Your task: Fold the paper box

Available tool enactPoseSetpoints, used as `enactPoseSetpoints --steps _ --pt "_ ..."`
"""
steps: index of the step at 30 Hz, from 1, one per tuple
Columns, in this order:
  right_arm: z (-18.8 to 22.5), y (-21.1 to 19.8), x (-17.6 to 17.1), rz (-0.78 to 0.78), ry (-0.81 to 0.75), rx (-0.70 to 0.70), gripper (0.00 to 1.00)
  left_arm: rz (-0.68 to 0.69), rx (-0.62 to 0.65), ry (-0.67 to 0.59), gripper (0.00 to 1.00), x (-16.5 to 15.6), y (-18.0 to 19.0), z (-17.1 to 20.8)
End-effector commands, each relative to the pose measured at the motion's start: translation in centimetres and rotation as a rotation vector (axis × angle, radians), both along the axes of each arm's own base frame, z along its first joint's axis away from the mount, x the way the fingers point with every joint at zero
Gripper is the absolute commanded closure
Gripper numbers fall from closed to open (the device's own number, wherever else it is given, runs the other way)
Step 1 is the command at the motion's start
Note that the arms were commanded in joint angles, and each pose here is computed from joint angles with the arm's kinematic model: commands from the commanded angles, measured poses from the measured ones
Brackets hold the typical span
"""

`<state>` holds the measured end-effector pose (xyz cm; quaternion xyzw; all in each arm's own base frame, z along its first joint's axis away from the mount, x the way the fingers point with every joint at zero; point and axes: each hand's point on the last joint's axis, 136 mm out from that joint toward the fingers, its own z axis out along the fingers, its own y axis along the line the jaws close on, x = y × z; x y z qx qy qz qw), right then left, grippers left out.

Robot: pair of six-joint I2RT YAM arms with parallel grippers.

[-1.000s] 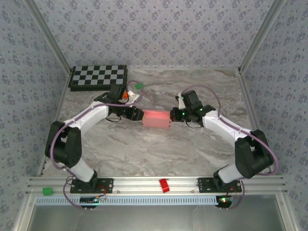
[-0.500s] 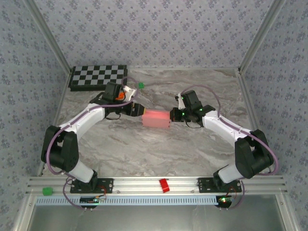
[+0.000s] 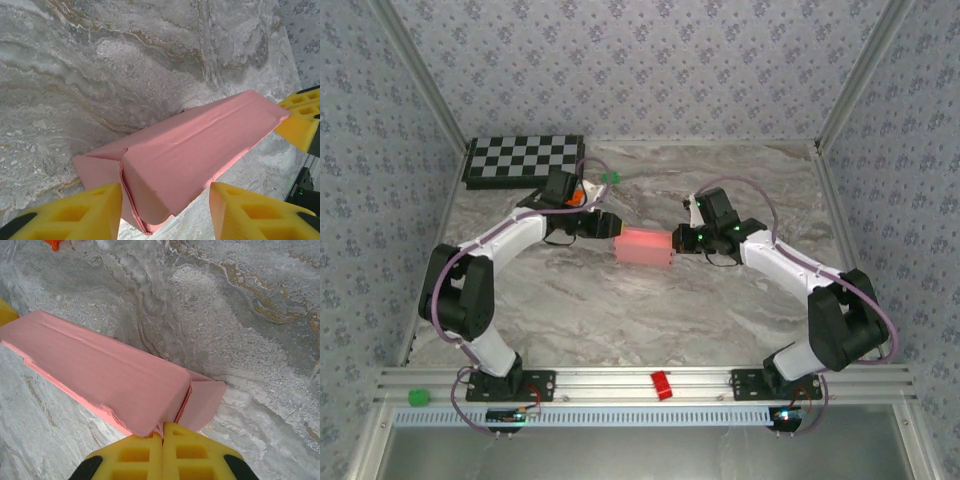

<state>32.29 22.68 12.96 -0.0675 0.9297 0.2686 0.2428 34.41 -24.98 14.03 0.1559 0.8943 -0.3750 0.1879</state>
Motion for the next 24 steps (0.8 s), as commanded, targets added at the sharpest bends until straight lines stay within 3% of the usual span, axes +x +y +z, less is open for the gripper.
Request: enactPoseSetpoints --steps 1,5,11,24 --pt "-0.4 -0.1 -1.1 0.014 0.030 -0.020 0.84 0.008 0.008 0.017 0.52 0.1 0.2 0.0" --pt "0.9 -0.1 -1.0 0.016 -0.010 0.000 0.71 0.013 0.010 0.026 0.53 0.0 0.3 -0.3" --pt "2.6 0.1 -0.6 0.016 -0.058 0.041 0.61 0.019 0.006 0.028 0.54 0.0 0.2 -0.5" --pt "2.3 -0.2 1.6 -0.040 -0.021 0.087 0.59 0.017 0.011 0.037 0.54 -0.2 0.3 -0.8"
